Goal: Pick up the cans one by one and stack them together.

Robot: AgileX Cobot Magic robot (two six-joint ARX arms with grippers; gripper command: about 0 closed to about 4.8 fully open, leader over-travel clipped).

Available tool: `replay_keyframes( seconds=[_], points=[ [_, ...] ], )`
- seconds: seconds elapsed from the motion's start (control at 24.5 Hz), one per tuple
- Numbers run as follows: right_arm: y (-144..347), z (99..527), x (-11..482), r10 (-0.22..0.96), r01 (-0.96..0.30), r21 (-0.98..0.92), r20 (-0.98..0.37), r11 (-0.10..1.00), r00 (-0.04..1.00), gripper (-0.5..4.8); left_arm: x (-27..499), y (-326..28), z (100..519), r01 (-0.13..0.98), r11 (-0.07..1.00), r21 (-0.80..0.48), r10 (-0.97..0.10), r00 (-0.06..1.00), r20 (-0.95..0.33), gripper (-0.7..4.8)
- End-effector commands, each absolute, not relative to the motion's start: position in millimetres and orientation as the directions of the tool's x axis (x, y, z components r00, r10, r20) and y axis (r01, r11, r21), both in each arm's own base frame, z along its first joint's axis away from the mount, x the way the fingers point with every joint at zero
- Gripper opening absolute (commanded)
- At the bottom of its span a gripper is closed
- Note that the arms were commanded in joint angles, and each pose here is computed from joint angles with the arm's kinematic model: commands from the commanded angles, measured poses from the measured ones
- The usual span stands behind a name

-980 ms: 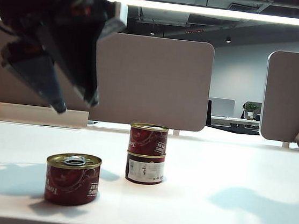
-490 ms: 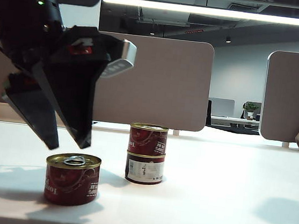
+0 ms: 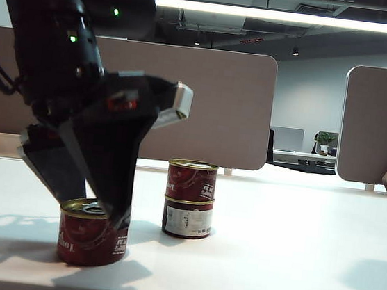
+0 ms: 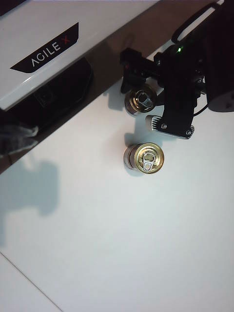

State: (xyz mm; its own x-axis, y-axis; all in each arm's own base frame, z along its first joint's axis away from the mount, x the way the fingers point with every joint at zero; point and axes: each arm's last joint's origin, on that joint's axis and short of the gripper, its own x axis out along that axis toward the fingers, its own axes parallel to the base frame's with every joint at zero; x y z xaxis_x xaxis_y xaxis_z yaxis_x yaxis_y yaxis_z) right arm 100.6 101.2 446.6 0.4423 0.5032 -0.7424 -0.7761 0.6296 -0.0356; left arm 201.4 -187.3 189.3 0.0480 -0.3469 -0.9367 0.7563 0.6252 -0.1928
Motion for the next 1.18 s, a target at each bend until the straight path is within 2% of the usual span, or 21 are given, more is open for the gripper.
replay_keyframes(
  seconds=[0.04,0.25,0.37,0.45,0.57,0.78,1.18],
  points=[
    [96.9,449.7,96.1,0.516,-0.774,-0.038,-0.725,0.632,0.456,-0.03,204.2,-189.4,185.0,0.755,0.629,-0.185,-0.336,0.049,-0.941,4.07],
    [92.8,451.7,92.0,0.524,-0.773,-0.039,-0.713,0.633,0.465,-0.03,207.3,-192.2,182.1,0.758,0.627,-0.183,-0.346,0.061,-0.936,3.85],
    [90.9,452.5,90.1,0.528,-0.772,-0.039,-0.708,0.634,0.469,-0.03,209.0,-193.7,182.9,0.761,0.624,-0.179,-0.361,0.078,-0.929,2.78],
    [90.4,452.7,89.6,0.529,-0.772,-0.039,-0.707,0.635,0.471,-0.03,209.5,-193.9,183.2,0.763,0.622,-0.177,-0.365,0.082,-0.928,2.31],
    [90.0,452.8,89.2,0.529,-0.771,-0.039,-0.705,0.635,0.472,-0.03,210.2,-193.2,182.9,0.760,0.635,-0.140,-0.336,0.109,-0.935,2.31],
    [90.0,452.8,89.3,0.528,-0.770,-0.041,-0.706,0.636,0.473,-0.03,215.0,-191.8,192.9,0.738,0.674,-0.012,-0.229,0.193,-0.954,2.32],
    [90.1,453.1,89.4,0.530,-0.771,-0.041,-0.703,0.636,0.474,-0.03,232.4,-207.2,263.5,0.740,0.673,0.003,-0.296,0.273,-0.916,2.32]
  ],
)
